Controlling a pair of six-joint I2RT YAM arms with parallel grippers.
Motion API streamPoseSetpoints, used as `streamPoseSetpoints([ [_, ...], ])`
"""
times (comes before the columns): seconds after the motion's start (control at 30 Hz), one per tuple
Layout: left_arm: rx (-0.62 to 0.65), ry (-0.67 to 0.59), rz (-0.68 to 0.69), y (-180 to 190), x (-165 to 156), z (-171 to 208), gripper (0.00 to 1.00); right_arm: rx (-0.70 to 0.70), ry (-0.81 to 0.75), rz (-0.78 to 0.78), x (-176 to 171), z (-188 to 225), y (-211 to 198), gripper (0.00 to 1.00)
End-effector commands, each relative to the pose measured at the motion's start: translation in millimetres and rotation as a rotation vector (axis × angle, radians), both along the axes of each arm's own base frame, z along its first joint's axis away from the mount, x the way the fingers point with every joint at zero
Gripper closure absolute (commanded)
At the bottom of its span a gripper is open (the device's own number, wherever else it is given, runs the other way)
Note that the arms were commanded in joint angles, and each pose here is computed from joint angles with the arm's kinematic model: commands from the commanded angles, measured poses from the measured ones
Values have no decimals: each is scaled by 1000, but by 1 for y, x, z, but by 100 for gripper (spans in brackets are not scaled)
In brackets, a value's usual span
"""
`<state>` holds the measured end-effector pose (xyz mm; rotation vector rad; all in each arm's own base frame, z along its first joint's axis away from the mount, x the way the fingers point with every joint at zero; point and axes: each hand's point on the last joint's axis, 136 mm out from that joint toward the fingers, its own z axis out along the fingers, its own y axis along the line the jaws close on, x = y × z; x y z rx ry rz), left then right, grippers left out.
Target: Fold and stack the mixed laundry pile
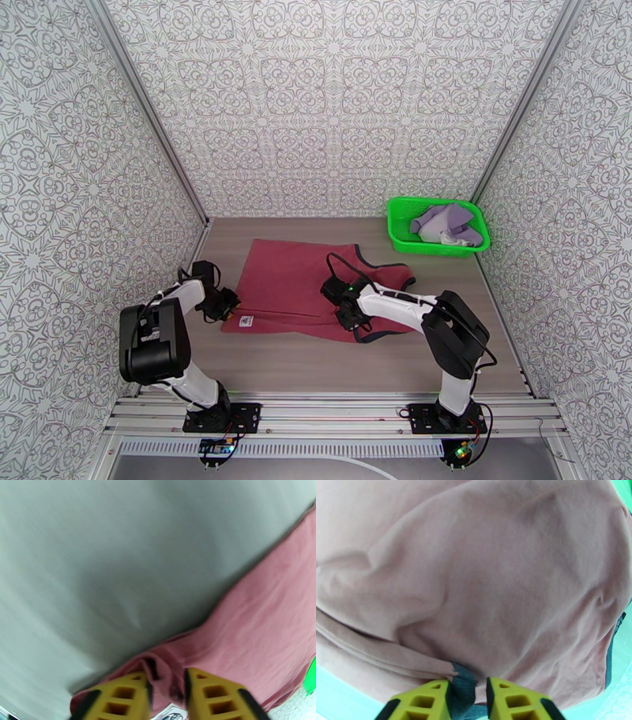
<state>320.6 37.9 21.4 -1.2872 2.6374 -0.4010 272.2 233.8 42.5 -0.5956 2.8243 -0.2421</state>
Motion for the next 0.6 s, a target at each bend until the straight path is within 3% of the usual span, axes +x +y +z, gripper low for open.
streamPoseSetpoints([
  [0.0, 41, -35, -12, 8, 15, 8, 63, -66, -27, -43, 5, 0, -17, 65],
  [0.37, 30, -80, -26, 6, 36, 16, 61, -36, -55, -86, 10, 9, -15, 62],
  [0.57, 37, -75, -33, 6, 38, 9, 62, -26, -62, -88, 10, 27, -18, 47],
])
